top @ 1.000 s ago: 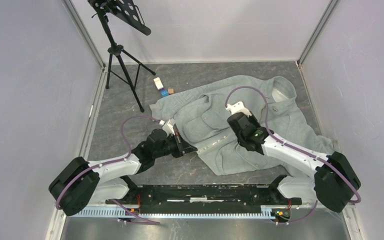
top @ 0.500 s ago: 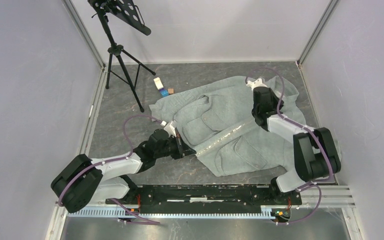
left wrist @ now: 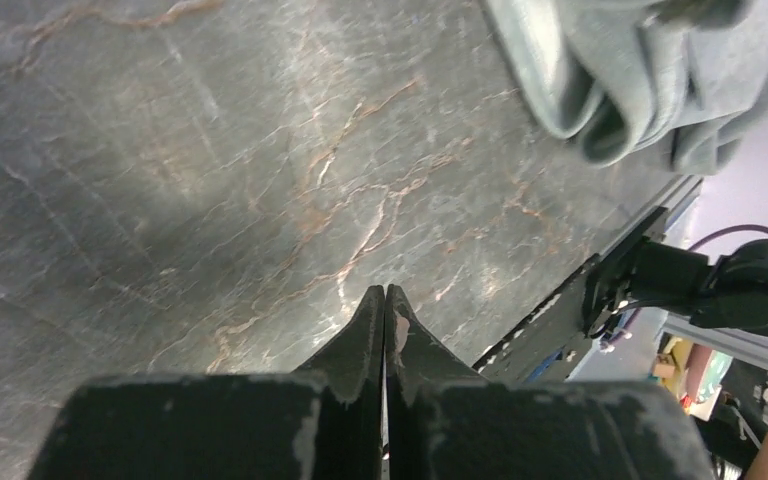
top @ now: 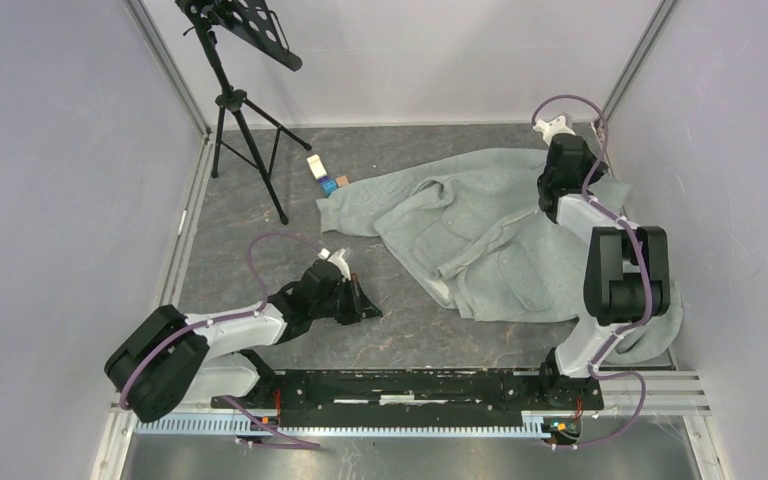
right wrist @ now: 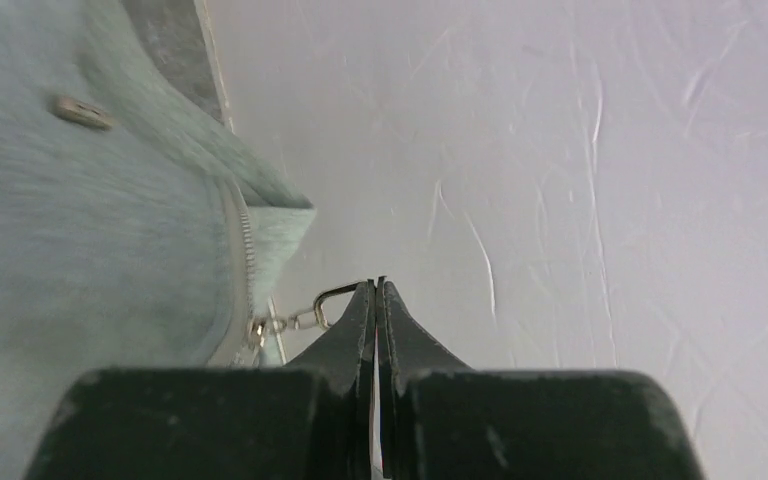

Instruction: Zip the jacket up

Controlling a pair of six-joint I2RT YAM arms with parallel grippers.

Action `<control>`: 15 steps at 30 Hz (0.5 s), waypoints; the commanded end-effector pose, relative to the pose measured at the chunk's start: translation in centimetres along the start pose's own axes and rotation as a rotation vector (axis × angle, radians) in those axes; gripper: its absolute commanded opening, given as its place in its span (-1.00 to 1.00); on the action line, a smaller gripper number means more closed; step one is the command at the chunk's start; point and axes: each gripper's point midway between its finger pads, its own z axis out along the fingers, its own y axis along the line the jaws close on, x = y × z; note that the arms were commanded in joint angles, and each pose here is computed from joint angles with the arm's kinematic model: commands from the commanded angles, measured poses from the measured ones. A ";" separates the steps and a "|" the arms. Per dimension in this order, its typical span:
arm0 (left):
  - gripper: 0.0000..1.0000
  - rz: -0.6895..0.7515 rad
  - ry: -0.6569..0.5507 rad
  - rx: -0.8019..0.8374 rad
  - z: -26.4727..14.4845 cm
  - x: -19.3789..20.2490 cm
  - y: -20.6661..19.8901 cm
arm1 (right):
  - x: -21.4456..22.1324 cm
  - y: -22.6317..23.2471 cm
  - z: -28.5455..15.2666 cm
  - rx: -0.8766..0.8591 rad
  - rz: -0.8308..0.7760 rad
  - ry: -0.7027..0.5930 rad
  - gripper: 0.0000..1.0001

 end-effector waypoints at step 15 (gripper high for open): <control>0.99 0.449 -0.239 0.293 3.0 -7.4 -15.0 | -2.9 3.8 -11.0 -0.331 0.404 -0.184 -1.00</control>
